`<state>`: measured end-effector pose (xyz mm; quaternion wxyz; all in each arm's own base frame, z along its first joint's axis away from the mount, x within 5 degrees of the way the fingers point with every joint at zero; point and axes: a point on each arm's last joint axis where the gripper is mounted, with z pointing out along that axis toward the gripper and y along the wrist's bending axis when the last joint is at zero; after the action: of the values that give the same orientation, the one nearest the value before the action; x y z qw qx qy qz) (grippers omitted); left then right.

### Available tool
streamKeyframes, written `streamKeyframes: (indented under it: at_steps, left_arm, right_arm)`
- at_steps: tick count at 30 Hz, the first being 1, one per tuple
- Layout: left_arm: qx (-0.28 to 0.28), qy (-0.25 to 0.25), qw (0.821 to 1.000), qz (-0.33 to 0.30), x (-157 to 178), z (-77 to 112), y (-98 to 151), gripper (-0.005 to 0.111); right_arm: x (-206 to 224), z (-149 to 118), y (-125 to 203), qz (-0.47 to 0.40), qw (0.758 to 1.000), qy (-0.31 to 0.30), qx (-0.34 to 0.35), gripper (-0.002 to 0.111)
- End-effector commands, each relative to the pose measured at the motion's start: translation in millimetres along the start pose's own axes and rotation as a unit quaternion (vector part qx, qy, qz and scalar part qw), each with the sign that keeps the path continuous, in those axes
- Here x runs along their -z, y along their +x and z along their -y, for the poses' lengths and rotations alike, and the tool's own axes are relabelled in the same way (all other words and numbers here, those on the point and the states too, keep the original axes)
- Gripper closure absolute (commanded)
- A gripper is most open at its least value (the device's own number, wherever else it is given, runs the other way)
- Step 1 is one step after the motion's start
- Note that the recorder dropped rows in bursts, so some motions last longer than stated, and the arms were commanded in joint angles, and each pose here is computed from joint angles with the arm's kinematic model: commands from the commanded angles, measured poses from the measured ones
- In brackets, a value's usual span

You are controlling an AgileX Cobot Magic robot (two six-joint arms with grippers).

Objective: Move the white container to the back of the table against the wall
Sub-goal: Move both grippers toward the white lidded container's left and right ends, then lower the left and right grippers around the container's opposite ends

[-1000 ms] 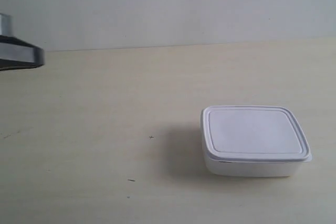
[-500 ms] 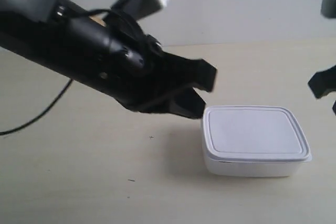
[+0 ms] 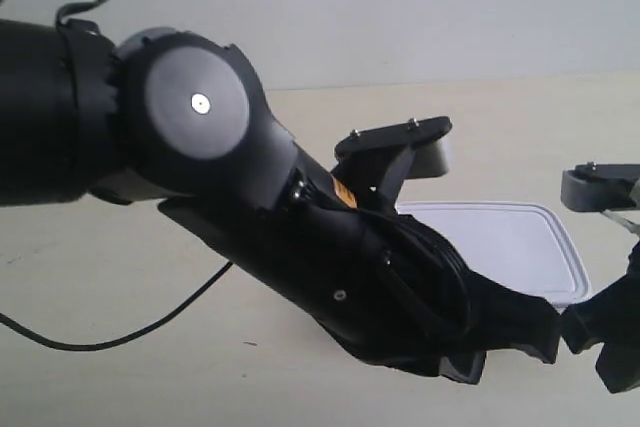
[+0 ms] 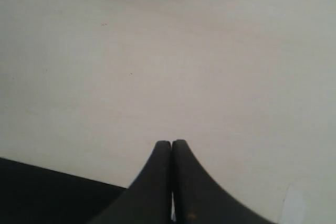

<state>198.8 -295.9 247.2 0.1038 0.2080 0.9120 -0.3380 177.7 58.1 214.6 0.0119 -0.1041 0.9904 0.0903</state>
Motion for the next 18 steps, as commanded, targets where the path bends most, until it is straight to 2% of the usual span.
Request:
streamKeyframes:
  at_steps: [1,10,18]
  left_arm:
    - [0.016,-0.019,1.0,-0.001,-24,-10.2,-3,0.107]
    - [0.038,-0.053,0.998,-0.003,-73,-36.9,-9,0.107]
    - [0.048,-0.063,0.997,0.012,-92,-46.0,-19,0.107]
  right_arm:
    - [-21,15,5,0.026,0.999,-0.002,-0.04,0.108]
    - [-43,36,-11,0.048,0.995,-0.023,-0.089,0.108]
    - [-62,39,-22,0.043,0.993,-0.043,-0.106,0.108]
